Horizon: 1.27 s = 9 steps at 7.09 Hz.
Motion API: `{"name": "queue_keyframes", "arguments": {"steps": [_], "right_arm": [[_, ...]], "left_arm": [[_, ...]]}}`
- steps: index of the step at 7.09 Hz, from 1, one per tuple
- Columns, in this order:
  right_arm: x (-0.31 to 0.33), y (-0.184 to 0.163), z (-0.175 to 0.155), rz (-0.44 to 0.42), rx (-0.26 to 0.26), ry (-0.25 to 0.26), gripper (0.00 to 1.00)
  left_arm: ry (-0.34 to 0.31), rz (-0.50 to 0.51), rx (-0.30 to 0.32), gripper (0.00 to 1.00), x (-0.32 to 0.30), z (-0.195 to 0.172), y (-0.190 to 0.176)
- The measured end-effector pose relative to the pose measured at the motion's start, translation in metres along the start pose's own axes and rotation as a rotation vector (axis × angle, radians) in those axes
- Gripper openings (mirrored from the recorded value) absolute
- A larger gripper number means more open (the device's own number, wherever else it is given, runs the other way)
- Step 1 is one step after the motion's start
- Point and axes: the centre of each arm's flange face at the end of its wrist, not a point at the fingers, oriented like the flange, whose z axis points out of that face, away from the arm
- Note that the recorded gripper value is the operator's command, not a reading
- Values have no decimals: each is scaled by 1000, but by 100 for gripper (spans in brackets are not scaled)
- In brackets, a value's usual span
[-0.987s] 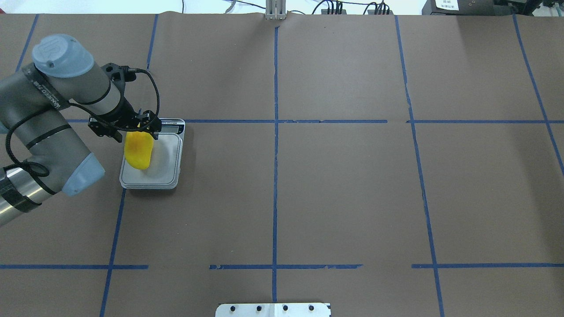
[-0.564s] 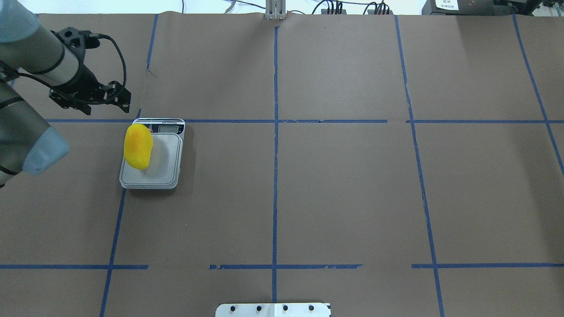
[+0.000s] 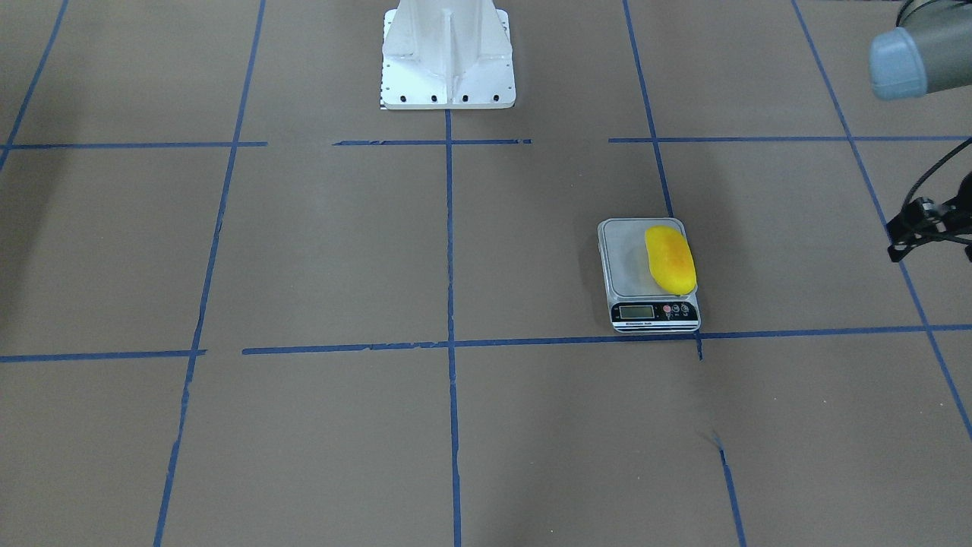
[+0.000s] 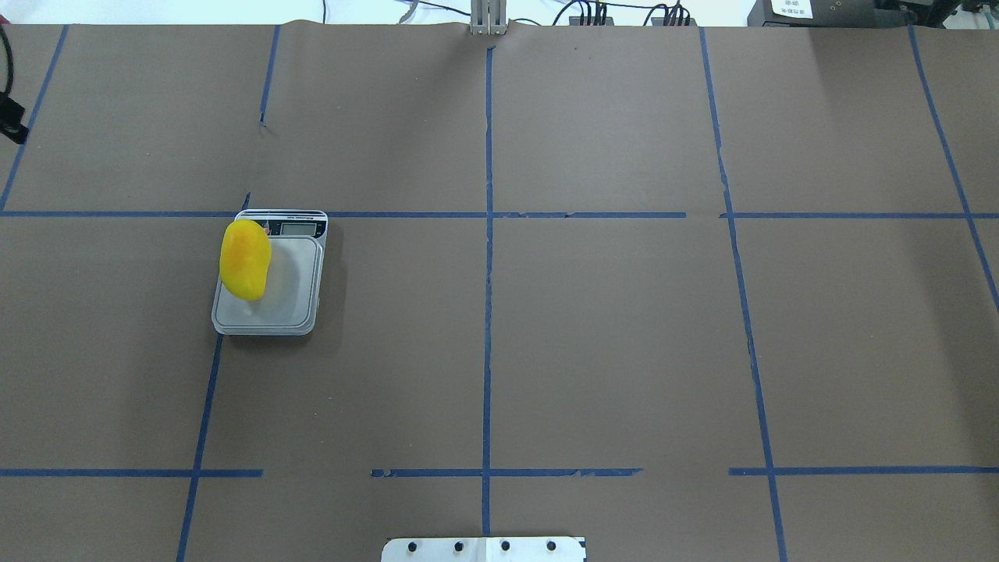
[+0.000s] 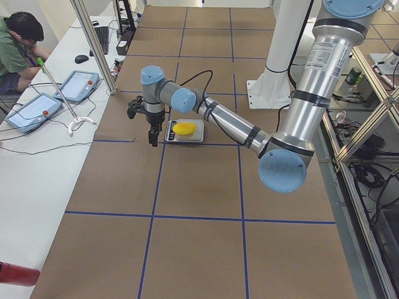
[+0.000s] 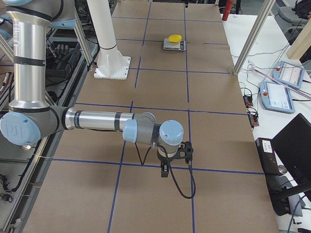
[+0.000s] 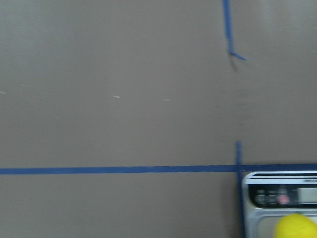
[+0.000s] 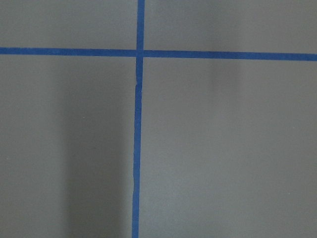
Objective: Weigh mango
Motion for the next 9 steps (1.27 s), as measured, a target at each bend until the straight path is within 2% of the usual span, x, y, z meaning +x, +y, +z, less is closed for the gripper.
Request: {"name": "queue_keyframes", "arguments": {"steps": [1,3,4,6,9], "right_arm": [[0,0,0,0,0,0,100],[0,0,0,0,0,0,100],[0,0,0,0,0,0,100],[0,0,0,0,0,0,100],[0,0,0,0,0,0,100]], "left_arm": [[-10,25,-24,100,-56,7,13],[34,28,-97,100,-157,35,50],[56,17,-139,100,-188,56,68],[90,-2,-177,100,-210,78,93],[160,-9,-141,100,-218,81,123]]}}
